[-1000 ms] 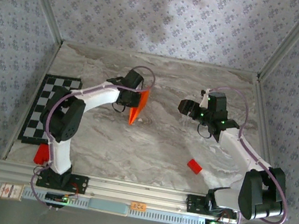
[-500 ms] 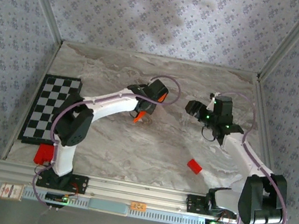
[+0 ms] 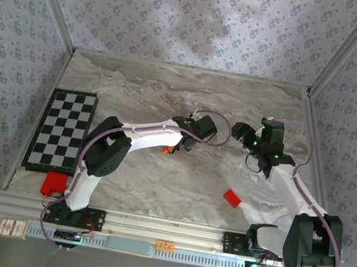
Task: Fold a paper plane with a square sheet of paper (pick it up from the middle)
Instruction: Turn over the paper at the center of the table.
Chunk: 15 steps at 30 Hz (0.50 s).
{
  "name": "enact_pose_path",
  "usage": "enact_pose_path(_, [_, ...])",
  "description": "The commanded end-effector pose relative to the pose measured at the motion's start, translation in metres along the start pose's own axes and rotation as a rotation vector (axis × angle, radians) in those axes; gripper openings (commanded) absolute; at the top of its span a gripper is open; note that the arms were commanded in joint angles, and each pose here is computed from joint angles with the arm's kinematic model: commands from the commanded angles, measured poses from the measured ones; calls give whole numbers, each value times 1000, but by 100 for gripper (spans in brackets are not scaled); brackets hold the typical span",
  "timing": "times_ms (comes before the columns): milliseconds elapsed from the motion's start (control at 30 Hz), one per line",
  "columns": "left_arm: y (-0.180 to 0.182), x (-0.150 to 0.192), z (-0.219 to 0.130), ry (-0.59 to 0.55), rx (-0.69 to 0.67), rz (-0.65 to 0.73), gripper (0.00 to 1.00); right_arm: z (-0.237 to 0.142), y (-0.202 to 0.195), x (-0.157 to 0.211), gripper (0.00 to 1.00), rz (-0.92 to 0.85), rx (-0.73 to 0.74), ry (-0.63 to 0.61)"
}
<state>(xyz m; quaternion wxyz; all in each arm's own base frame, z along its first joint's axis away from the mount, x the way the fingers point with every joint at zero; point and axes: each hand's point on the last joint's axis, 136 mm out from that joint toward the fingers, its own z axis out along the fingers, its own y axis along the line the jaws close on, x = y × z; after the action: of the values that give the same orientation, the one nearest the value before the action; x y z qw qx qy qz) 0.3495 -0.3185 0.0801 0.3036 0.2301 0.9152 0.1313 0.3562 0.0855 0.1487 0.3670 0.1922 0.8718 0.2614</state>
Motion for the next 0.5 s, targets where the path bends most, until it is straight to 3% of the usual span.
enact_pose_path(0, [-2, 5, 3, 37, 0, -18, 9, -2, -4, -4, 77, 33, 7, -24])
enact_pose_path(267, [-20, 5, -6, 63, 135, -74, 28, -1, -7, -3, 77, 50, 2, -16])
enact_pose_path(467, [-27, 1, -32, 70, 317, -170, 45, -1, -6, -2, 77, 51, -1, -11])
